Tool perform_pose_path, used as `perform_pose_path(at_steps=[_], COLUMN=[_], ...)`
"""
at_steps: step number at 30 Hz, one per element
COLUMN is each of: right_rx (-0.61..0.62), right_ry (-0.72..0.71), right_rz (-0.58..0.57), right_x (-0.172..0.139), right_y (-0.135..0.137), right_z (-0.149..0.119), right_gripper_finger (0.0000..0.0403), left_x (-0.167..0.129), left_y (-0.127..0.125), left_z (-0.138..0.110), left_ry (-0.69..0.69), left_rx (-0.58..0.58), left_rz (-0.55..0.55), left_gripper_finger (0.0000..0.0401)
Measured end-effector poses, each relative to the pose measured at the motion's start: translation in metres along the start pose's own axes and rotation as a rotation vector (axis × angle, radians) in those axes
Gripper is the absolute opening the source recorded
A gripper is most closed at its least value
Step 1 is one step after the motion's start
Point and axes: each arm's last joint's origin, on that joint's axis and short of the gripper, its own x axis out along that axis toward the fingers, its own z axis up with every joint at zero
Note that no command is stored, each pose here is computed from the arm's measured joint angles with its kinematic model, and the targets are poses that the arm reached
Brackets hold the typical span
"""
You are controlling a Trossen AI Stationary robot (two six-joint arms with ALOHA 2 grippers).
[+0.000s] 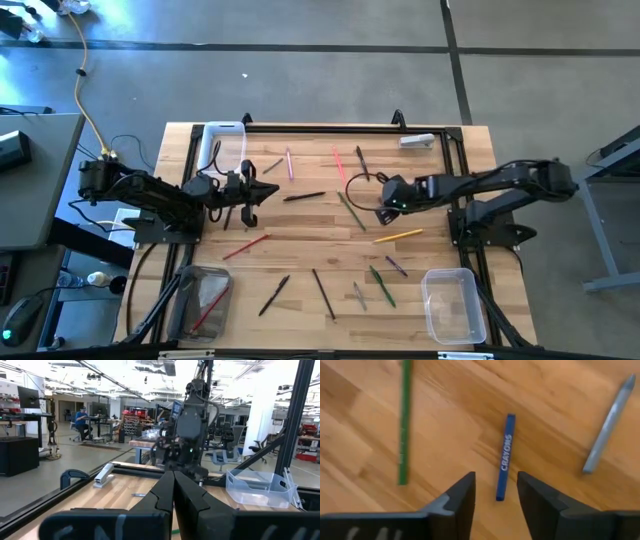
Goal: Sort crayons/erasers/pens/pencils in bins
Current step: Put the top blue crayon into the bottom transparent bin
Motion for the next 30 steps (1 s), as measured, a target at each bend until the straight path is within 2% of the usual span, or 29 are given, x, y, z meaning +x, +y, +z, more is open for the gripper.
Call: perform_pose_path(at_steps=[4,12,16,25,30], right_rx=[0.014,0.006,0.004,0.005,-0.002], right_ry=[0.045,0.079,0.091,0.103,0.146], right_rz=[-0.053,-0.123,-0.157,-0.148,-0.174], right_x=[0.015,0.039,0.044,0.045,0.037], right_y=[0.0,0.003,0.002,0.001,0.008], right_z=[-0.003,-0.005,-0.006,-0.007,-0.001], right_gripper_finger=[0.0157,0.0153,0.0125,0.0031,0.0016], left_x=[0.0,0.0,0.0,0.0,0.0], left_y=[0.0,0.0,0.0,0.0,0.0], left_z=[0.0,0.0,-0.001,-0.001,-0.002], left_ry=[0.001,0.003,0.007,0.007,0.021], left_rx=[0.0,0.0,0.0,0.006,0.007], left_rz=[0.0,0.001,0.001,0.001,0.002], left_gripper_finger=[0.0,0.0,0.0,0.0,0.0])
